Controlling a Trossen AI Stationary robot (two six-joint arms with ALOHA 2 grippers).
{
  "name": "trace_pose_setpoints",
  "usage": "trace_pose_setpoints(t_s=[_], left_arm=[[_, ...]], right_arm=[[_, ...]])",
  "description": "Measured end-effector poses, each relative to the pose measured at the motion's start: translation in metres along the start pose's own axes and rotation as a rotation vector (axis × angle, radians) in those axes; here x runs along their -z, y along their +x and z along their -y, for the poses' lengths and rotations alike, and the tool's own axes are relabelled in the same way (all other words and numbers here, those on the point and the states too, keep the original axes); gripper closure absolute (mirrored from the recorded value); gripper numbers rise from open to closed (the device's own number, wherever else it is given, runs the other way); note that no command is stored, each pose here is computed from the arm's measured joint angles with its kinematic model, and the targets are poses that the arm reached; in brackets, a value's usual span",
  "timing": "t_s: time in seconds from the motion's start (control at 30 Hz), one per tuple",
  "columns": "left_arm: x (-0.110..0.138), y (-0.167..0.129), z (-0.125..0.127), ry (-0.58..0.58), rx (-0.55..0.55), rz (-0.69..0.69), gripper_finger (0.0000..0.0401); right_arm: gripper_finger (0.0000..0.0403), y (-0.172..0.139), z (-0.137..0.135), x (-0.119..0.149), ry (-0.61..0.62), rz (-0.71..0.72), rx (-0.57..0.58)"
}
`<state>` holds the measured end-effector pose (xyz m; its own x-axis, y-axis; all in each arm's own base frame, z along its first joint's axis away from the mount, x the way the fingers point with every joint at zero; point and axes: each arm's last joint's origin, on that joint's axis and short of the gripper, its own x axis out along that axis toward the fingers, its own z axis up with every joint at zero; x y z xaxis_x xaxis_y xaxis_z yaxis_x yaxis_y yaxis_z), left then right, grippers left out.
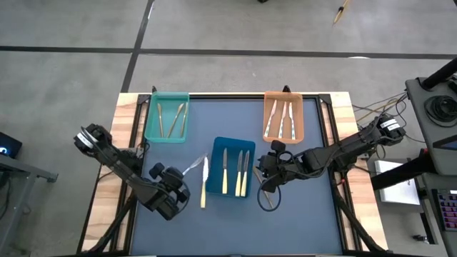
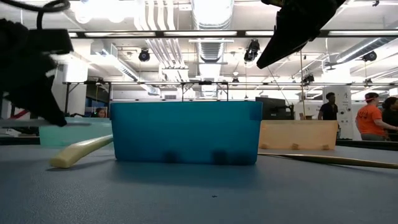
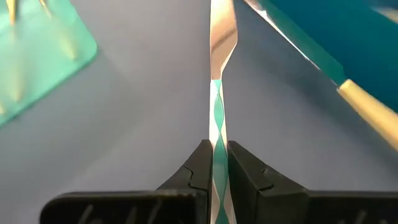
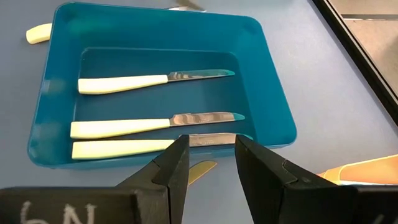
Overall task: Sort silverware by color (type)
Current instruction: Put the blue and white knife into the orange bin
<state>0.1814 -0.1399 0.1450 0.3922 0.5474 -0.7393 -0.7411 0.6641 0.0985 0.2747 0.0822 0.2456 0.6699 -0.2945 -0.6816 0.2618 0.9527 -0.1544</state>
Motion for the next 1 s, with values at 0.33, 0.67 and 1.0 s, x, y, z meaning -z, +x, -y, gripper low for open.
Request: trace_pose_setpoints(t_s=[0.33,0.67,1.0], left_arm=[[-0.029,-0.025,-0.016,-0.071,0.063,0.143,0.0389],[-0.068,-0.062,-0.011,0.009,0.079,0.396,0.0389],[-0.121,-0.113,0.019,0.266,0.074,0.602,0.0387]], right_arm=[[0.0282,0.000,-0.001,-0.006,0.020,0.059,0.008],[0.0282,0.000,-0.002,-0.010,0.014,0.099,0.011],[0.0282,0.002,-0.006,-0.019,-0.044,0.250,-0.021]])
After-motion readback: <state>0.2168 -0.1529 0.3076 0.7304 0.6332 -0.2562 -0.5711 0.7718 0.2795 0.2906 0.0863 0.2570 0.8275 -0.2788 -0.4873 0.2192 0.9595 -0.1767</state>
